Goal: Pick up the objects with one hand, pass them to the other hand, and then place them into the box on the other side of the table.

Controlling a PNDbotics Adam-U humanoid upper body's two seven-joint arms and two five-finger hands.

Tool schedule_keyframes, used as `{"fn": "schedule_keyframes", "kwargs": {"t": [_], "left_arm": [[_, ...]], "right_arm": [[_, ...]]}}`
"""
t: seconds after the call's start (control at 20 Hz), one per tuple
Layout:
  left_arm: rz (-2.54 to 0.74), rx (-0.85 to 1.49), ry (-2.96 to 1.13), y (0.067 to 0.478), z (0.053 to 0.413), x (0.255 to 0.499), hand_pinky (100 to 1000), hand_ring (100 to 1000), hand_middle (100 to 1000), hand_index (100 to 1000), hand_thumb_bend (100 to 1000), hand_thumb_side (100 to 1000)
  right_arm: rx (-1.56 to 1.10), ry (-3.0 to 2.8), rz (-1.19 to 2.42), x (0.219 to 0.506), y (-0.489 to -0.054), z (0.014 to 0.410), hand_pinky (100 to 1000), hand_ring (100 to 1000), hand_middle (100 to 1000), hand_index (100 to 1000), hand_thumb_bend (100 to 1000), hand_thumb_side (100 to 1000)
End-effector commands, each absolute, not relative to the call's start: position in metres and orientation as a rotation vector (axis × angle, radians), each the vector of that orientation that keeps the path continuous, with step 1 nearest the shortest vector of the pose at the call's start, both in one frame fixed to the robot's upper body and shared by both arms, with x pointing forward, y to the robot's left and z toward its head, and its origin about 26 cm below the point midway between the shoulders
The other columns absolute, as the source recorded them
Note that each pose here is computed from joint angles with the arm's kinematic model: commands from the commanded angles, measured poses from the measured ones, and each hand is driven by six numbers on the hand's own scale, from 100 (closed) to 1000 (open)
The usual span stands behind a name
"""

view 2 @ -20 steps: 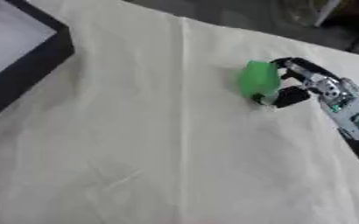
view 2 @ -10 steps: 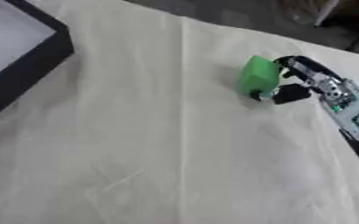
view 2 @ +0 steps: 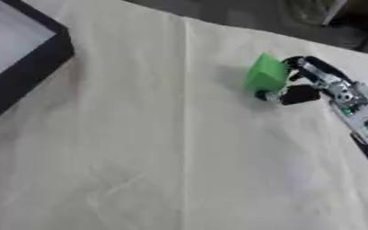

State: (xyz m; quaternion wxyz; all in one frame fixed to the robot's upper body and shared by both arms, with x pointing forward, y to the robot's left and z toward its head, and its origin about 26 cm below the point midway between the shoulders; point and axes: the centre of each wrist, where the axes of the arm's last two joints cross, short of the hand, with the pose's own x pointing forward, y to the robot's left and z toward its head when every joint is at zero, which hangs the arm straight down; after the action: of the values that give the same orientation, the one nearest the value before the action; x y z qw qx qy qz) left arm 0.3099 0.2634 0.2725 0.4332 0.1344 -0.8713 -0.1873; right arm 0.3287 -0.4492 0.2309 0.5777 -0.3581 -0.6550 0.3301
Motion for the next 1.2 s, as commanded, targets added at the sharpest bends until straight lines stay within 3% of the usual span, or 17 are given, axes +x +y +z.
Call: {"fn": "schedule_keyframes", "kwargs": {"t": [0.05,0.2,0.5,0.6,0.85,1.2], "left_arm": [[-0.475,0.342,-2.193,0.264,0.279,0.306,985,628,621,653,100,666],[-0.468,0.344,-2.184,0.266,0.276,0.306,985,628,621,653,100,664],[-0.442,0.352,-2.158,0.272,0.269,0.305,984,628,624,653,100,659],[-0.435,0.351,-2.152,0.274,0.267,0.304,983,628,625,653,100,655],[-0.424,0.349,-2.143,0.278,0.265,0.304,978,627,625,654,100,646],[-0.421,0.354,-2.146,0.284,0.265,0.302,968,627,626,656,100,631]], "right_arm": [[-0.877,-1.563,0.790,0.325,-0.451,0.254,753,853,413,420,528,304],[-0.863,-1.603,0.797,0.323,-0.444,0.259,692,837,396,405,522,270],[-0.812,-1.718,0.756,0.317,-0.420,0.268,387,782,364,372,487,187],[-0.788,-1.750,0.725,0.316,-0.412,0.269,339,777,358,365,476,166],[-0.742,-1.839,0.635,0.313,-0.390,0.271,291,771,347,356,444,123],[-0.632,-2.000,0.397,0.315,-0.351,0.265,292,775,342,352,374,100]]}}
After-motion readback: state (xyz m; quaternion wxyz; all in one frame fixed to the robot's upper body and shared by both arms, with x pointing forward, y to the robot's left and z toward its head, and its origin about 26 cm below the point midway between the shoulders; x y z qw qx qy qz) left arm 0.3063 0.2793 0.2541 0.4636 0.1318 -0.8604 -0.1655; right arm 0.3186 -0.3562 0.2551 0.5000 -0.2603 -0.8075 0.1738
